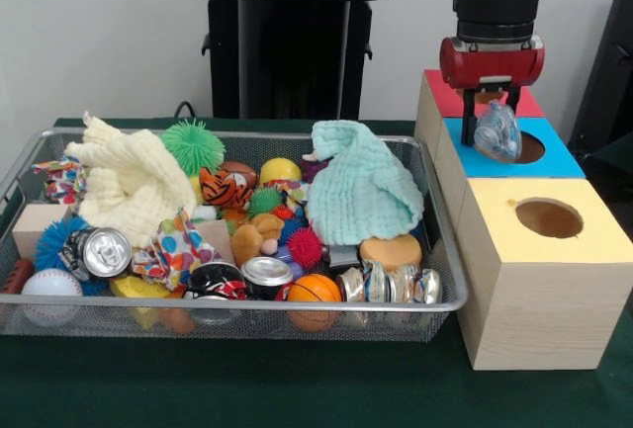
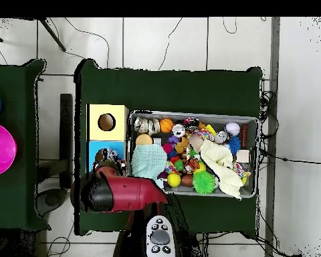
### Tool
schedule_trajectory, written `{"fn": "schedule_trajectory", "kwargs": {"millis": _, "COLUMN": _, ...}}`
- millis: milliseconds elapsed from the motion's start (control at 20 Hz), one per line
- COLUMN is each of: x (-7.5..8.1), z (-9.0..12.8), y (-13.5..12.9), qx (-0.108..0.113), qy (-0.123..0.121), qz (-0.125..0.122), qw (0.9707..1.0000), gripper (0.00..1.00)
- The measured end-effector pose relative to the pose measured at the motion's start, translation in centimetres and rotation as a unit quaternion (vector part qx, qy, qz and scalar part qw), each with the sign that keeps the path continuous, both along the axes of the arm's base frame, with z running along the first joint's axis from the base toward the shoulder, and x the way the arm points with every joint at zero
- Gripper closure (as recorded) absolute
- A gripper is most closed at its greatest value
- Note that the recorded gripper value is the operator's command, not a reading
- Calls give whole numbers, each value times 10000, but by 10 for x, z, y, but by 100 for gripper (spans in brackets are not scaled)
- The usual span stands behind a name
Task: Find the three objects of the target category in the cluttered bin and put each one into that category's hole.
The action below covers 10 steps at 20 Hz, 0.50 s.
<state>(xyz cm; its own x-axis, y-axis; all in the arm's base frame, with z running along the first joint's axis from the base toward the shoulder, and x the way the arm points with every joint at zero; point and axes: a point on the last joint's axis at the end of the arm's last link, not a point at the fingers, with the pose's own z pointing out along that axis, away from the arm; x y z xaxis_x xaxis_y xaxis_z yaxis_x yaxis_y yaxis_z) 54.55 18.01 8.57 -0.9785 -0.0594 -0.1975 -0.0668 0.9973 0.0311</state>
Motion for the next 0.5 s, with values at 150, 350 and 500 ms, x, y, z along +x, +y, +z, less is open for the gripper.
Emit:
{"fn": "schedule_trajectory", "kwargs": {"millis": 150, "x": 0, "z": 0, "y": 1, "qx": -26, "qy": -7, "qz": -12, "qw": 10000, "gripper": 100}}
{"fn": "schedule_trajectory", "kwargs": {"millis": 350, "x": 1, "z": 0, "y": 2, "qx": -52, "qy": -8, "qz": -64, "qw": 10000, "gripper": 100}}
{"fn": "schedule_trajectory", "kwargs": {"millis": 500, "x": 1, "z": 0, "y": 4, "qx": -99, "qy": -7, "qz": -163, "qw": 9998, "gripper": 100}}
